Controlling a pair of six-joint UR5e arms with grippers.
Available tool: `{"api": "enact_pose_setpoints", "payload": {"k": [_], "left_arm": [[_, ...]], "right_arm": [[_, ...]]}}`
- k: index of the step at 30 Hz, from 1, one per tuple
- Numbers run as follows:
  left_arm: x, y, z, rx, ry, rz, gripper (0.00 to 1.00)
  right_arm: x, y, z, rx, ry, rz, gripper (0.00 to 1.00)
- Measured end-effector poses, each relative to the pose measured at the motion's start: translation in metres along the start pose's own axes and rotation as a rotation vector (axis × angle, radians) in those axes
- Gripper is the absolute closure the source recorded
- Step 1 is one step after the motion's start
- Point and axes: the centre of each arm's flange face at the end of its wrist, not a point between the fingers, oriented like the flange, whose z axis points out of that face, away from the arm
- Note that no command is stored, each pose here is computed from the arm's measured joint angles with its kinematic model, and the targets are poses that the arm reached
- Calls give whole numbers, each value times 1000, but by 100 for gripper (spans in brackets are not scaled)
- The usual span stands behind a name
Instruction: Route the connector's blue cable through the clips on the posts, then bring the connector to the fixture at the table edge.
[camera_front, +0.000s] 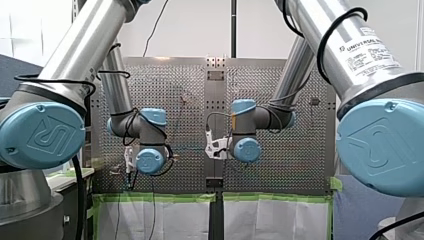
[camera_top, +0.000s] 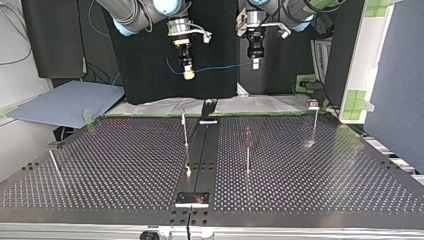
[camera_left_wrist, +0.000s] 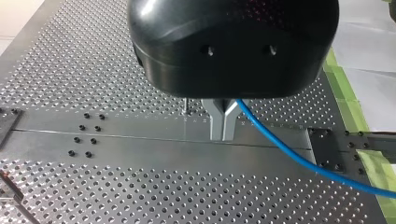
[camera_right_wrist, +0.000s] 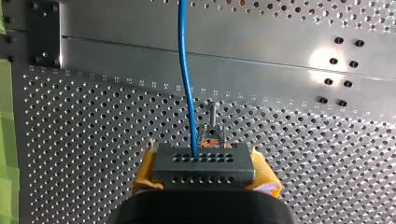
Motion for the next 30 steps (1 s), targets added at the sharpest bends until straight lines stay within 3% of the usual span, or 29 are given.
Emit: {"api": "enact_pose_setpoints", "payload": {"k": [6,9,12,16,22,30], "left_arm": [[1,-5,1,5,-8,-4,100],[-1,-15,3,21,-24,-29,100],[-11,-28,4,43,-41,-60,100],[-24,-34,2,50,-48,-80,100],[-43,-32,6,26,-68,-89,100],[-73,-28,18,-24,-110,-100,100]], "right_arm": [[0,1,1,-1,-1,1,98],[-5,6,9,-12,-18,11,98],[-8,9,17,-22,-33,27,98],[7,8,27,-21,-19,59,98],[38,11,35,-24,6,112,98],[78,17,37,-29,63,150,98]]}}
